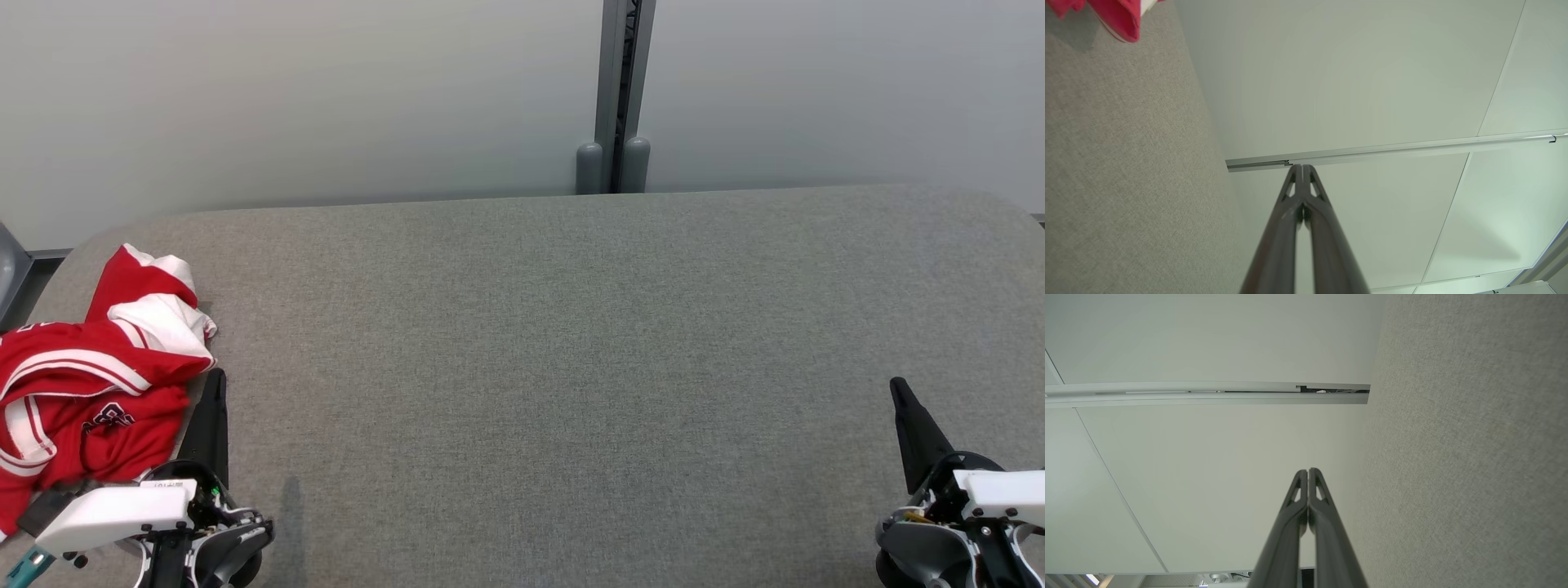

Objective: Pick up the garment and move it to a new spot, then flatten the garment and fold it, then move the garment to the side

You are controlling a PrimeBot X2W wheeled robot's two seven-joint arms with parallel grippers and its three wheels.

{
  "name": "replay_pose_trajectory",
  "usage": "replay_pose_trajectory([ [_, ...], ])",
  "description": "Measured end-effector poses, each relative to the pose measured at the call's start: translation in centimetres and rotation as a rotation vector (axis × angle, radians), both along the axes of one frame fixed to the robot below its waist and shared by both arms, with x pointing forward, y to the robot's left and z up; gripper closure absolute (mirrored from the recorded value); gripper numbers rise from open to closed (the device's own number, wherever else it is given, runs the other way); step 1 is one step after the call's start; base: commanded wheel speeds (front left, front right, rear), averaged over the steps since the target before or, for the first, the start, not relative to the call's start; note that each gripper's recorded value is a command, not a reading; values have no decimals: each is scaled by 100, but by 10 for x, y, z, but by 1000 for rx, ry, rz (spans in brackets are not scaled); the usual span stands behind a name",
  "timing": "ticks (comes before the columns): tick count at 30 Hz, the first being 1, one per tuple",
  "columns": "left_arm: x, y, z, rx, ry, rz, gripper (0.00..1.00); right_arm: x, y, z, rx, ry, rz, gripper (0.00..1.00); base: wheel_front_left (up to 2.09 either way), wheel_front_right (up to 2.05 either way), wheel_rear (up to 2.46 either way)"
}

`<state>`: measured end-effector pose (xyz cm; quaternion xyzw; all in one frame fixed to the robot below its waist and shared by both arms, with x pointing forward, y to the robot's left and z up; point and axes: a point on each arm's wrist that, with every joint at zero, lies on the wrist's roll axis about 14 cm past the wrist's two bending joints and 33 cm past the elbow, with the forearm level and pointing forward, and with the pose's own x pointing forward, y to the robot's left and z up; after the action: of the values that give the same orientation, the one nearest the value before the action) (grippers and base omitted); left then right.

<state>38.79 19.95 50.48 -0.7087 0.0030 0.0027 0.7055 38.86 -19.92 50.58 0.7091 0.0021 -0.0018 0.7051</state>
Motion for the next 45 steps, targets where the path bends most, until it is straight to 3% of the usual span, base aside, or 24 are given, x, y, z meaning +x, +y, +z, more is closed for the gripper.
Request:
replay_pose_trajectory([
  [27, 0, 0, 0, 0, 0, 0, 100, 0, 0, 0, 0, 0, 0, 100, 0, 0, 0],
  [28, 0, 0, -2, -1, 5, 0, 0, 0, 0, -1, 1, 4, -1, 0, 0, 0, 0],
  [33, -14, -4, -28, -16, 83, 5, 0, -12, 4, -25, 19, 73, -1, 0, 0, 0, 0],
  [45, -9, -11, -15, 19, 45, 14, 0, -10, 8, -6, -11, 13, -22, 0, 0, 0, 0],
])
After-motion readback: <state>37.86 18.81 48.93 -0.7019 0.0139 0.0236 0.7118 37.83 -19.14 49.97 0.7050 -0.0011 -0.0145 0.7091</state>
